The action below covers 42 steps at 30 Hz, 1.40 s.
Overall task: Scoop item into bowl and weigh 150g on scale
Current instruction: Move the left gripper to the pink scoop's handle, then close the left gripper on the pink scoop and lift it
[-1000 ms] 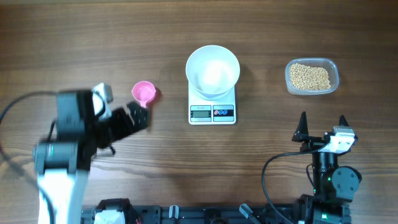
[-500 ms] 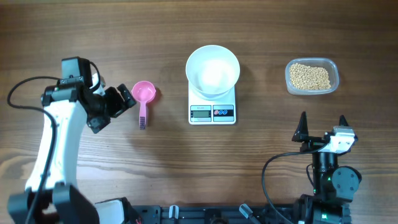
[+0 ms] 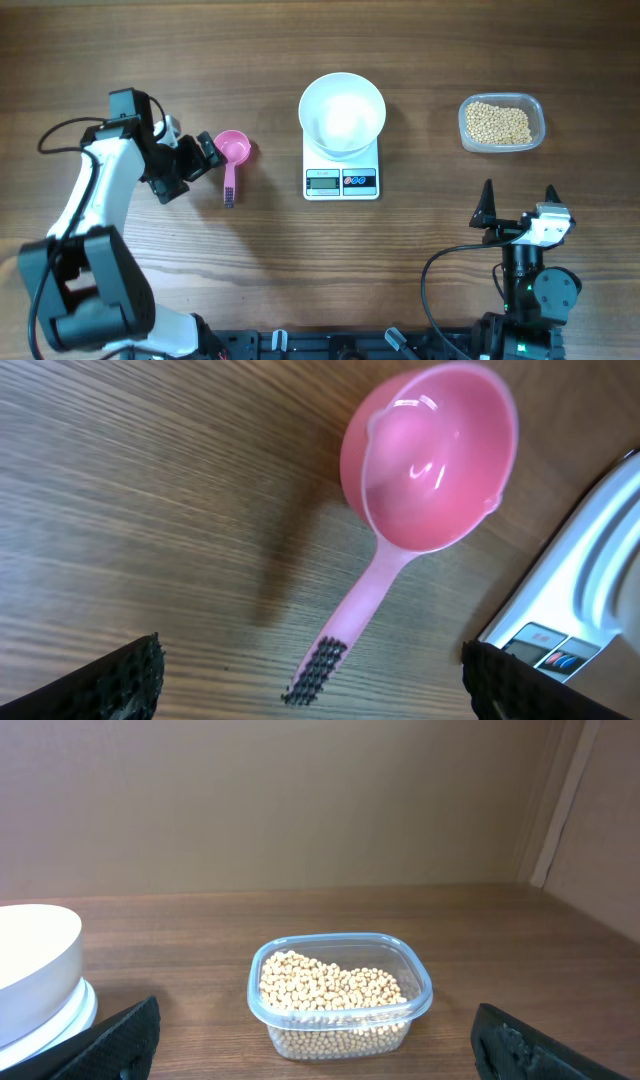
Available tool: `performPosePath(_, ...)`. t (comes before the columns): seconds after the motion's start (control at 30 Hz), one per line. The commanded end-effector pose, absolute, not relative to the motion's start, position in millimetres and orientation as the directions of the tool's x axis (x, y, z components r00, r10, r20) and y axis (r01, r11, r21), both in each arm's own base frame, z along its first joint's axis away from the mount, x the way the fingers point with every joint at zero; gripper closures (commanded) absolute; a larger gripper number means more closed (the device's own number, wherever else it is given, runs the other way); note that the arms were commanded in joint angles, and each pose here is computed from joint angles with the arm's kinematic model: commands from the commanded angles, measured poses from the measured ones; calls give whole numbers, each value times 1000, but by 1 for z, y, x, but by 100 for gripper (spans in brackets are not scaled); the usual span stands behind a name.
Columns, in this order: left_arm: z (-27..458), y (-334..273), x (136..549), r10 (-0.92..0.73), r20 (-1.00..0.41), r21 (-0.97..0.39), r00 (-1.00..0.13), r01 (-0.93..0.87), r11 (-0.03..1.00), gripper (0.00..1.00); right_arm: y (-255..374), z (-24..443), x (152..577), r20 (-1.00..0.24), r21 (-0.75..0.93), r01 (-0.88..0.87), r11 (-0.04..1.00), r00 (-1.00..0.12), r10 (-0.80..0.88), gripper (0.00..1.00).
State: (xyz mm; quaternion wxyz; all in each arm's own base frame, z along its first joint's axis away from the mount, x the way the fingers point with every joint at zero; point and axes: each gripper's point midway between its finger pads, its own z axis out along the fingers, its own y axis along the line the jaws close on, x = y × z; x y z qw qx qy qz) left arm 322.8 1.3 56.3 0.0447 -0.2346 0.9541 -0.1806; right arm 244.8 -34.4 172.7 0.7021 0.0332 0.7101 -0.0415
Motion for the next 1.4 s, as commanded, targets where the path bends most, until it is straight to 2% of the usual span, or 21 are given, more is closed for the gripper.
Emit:
performPosePath(0.0, 44, -11, 329, -379, 21, -430, -925, -350, 832, 0, -34, 175, 245, -1000, -25, 108, 994, -3, -25, 0)
performPosePath(0.23, 25, -15, 338, -360, 30, -453, -932, -334, 827, 0, -34, 175, 245, -1000, -26, 108, 994, -3, -26, 0)
performPosePath(0.37, 24, -36, 341, -292, 34, -540, -956, -264, 799, 0, -34, 175, 245, -1000, -25, 108, 994, -3, -25, 0)
performPosePath(0.47, 18, -41, 341, -278, 45, -540, -959, -258, 801, 5, -34, 175, 245, -1000, -26, 108, 994, -3, -26, 0)
performPosePath(0.6, 11, -41, 343, -277, 45, -537, -960, -257, 804, 6, -34, 175, 245, -1000, -26, 108, 994, -3, -26, 0)
performPosePath(0.67, 9, -41, 345, -277, 38, -538, -960, -254, 804, 17, -34, 175, 245, -1000, -26, 108, 994, -3, -26, 0)
performPosePath(0.77, 8, -41, 347, -277, 33, -538, -960, -251, 805, 25, -34, 175, 245, -1000, -25, 108, 994, -3, -25, 0)
performPosePath(0.87, 8, -41, 346, -275, 34, -537, -961, -249, 806, 28, -34, 175, 245, -1000, -26, 108, 994, -3, -26, 0)
performPosePath(1.1, 3, -42, 343, -273, 54, -532, -961, -259, 806, 44, -34, 175, 245, -1000, -26, 108, 994, -3, -26, 0)
performPosePath(1.27, 0, -43, 341, -272, 67, -531, -960, -265, 805, 45, -34, 175, 245, -1000, -26, 108, 994, -3, -26, 0)
performPosePath(1.37, 0, -43, 341, -272, 69, -530, -960, -266, 805, 53, -34, 175, 245, -1000, -25, 108, 994, -3, -25, 0)
